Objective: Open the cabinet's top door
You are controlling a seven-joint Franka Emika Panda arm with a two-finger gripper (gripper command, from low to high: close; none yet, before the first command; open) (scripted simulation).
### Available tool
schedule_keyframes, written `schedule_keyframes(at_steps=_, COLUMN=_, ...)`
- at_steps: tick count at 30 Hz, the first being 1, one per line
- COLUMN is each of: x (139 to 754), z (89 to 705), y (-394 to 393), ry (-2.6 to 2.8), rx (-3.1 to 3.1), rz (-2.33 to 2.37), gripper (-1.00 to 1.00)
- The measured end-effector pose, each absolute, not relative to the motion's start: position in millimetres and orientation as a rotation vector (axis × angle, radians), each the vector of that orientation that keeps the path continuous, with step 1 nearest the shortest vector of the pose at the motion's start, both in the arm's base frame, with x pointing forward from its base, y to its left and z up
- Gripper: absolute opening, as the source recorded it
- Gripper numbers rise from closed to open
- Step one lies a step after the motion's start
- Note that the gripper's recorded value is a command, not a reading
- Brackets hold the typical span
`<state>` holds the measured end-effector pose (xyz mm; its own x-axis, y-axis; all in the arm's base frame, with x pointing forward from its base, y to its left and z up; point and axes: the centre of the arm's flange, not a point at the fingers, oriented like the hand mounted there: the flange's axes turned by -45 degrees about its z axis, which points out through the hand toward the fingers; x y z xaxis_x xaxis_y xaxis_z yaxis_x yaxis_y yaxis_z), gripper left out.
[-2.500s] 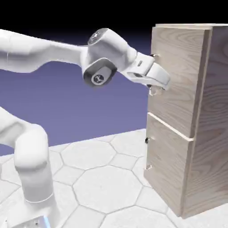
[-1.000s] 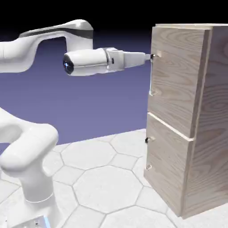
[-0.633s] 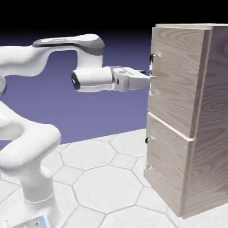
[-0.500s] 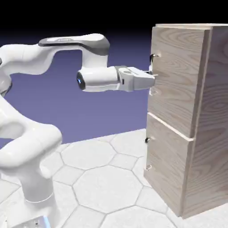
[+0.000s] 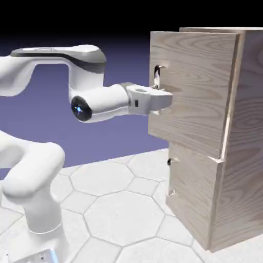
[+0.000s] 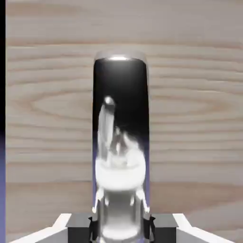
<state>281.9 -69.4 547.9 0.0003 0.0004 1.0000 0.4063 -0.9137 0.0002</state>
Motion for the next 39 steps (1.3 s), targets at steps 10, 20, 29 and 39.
schedule_keyframes(at_steps=10, x=252.3, z=547.9, y=-132.9, ry=-0.652, rx=-1.824, rz=-1.824, gripper=-1.0)
schedule_keyframes(at_steps=20, x=240.5, z=547.9, y=-213.7, ry=-0.883, rx=-1.616, rz=-1.616, gripper=-1.0)
schedule_keyframes(at_steps=29, x=250.1, z=547.9, y=-280.6, ry=-1.045, rx=-1.435, rz=-1.435, gripper=-1.0)
schedule_keyframes(at_steps=39, x=269.9, z=547.9, y=-330.4, ry=-1.157, rx=-1.287, rz=-1.287, gripper=-1.0)
